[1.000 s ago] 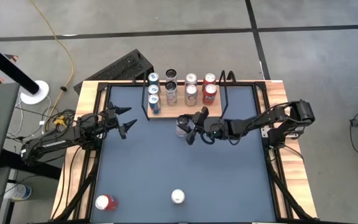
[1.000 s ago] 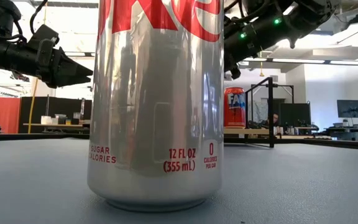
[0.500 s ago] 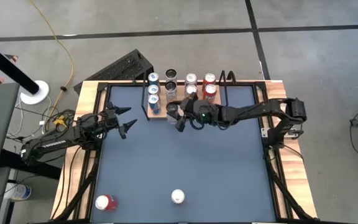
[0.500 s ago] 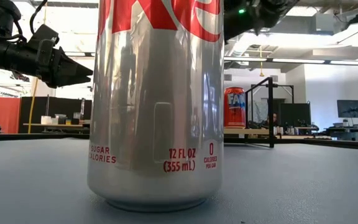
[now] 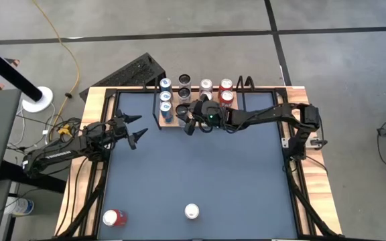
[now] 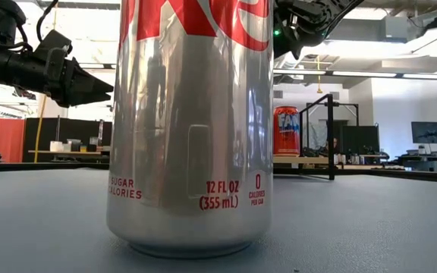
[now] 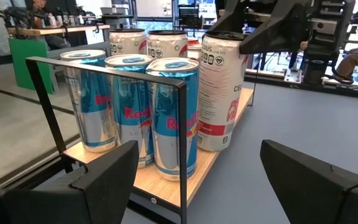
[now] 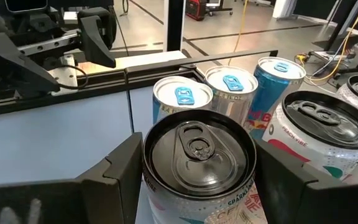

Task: Place canned beverage on shelf
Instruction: Put the pink and white soda can onto the shelf aligned with the other pink and white soda cans

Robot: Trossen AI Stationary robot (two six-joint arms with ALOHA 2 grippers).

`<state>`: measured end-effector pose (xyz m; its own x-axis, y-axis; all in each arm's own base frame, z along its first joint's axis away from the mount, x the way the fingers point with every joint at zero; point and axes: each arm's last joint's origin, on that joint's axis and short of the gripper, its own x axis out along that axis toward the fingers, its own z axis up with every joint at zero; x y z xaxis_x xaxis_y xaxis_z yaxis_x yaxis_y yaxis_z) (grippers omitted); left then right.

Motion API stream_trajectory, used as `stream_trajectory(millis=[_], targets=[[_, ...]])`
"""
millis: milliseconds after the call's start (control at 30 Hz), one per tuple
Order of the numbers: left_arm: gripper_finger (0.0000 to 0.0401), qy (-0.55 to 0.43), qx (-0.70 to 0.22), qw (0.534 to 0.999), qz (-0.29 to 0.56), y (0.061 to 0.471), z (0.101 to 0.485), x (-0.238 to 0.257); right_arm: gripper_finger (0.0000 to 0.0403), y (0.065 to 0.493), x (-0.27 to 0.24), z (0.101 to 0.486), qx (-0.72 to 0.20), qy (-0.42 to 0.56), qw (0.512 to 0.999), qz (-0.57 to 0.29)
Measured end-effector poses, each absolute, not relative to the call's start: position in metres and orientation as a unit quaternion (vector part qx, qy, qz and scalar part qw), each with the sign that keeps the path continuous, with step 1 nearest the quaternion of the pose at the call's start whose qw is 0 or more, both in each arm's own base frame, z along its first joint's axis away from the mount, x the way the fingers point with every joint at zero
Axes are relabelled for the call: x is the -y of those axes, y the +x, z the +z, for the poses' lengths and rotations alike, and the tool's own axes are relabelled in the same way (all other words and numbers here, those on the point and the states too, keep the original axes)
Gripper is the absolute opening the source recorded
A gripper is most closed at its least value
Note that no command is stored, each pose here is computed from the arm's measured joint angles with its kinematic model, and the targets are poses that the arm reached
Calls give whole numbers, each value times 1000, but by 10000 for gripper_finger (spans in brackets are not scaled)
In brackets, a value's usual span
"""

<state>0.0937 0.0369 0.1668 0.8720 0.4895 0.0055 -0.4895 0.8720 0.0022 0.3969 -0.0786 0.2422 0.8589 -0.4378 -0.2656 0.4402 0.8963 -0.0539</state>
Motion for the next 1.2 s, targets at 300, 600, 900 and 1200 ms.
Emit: stream_trajectory(millis=[300, 600, 900, 1200], targets=[[327, 2, 2, 968, 252, 94, 167, -37, 240, 395, 85, 242, -139, 5, 963, -231], [327, 2, 2, 968, 252, 94, 167, -37, 240, 393, 97, 242, -138, 15, 961, -241], [327, 2, 2, 968, 252, 94, 167, -37, 240, 390, 105, 241, -141, 43, 965, -215], [327, 2, 2, 968, 252, 94, 167, -37, 240, 390, 107, 240, -146, 46, 965, -212]])
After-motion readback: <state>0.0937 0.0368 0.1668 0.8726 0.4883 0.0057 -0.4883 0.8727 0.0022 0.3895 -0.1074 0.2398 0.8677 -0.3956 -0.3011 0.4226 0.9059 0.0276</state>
